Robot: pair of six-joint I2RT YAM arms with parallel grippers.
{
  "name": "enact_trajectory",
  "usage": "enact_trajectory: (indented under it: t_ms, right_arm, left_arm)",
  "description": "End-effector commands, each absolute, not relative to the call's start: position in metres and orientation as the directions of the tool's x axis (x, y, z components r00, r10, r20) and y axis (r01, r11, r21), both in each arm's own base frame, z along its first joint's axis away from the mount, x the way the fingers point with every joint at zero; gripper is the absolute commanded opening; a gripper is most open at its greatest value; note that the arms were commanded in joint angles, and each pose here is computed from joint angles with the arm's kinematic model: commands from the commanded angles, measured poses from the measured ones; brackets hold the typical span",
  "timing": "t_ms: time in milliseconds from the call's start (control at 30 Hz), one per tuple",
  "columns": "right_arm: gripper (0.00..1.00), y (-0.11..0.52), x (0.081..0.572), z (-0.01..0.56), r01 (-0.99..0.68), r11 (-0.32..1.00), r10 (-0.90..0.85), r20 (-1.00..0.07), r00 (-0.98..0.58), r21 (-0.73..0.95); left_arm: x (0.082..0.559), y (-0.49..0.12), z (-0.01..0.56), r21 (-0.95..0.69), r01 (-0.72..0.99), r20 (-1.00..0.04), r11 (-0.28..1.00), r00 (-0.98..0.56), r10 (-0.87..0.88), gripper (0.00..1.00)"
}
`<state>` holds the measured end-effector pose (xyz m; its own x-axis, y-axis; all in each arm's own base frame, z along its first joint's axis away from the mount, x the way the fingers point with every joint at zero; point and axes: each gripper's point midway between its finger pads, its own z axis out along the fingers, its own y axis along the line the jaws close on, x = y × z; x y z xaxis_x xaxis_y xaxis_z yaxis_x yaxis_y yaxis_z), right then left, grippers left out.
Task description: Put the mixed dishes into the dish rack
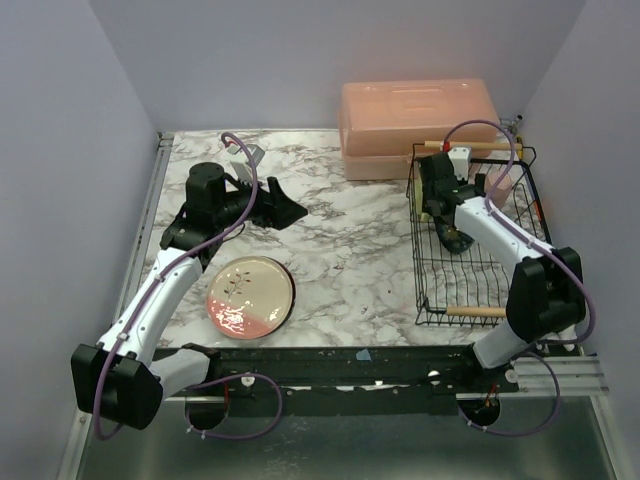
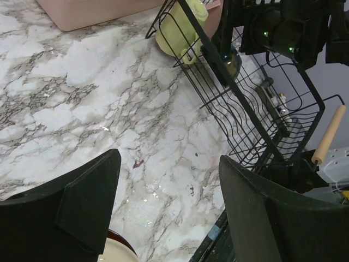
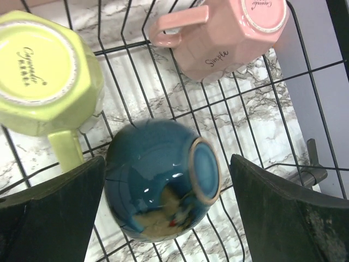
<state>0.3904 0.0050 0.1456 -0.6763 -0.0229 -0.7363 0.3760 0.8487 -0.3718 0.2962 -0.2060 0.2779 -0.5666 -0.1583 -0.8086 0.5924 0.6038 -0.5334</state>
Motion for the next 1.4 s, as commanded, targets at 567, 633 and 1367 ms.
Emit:
enact_trajectory:
  t_ms: [567,633,1367]
  right_arm:
    - [0.86,0.053,0.351,0.166,0.300,0.954,0.189,-0.779,-0.598,0.001]
    - [0.80,0.059,0.337,0.160,0.288,0.955,0.234,-0.762,-0.604,0.065]
    - [0.29,0.045,0.336,0.078,0.447,0.885,0.417,-0.651,-0.635,0.130]
  left_arm:
    - [0.303,-0.198,0.273,-0.449,0.600,-0.856,0.662,-0.501,-0.128,0.78]
    - [0.303,-0.197,0.275,-0.441,0.603,-0.862,0.665,-0.492,-0.125,0.78]
    - [0.225,-0.197,0.308,-0.535,0.647,-0.830,0.543,-0.523,-0.195,0.82]
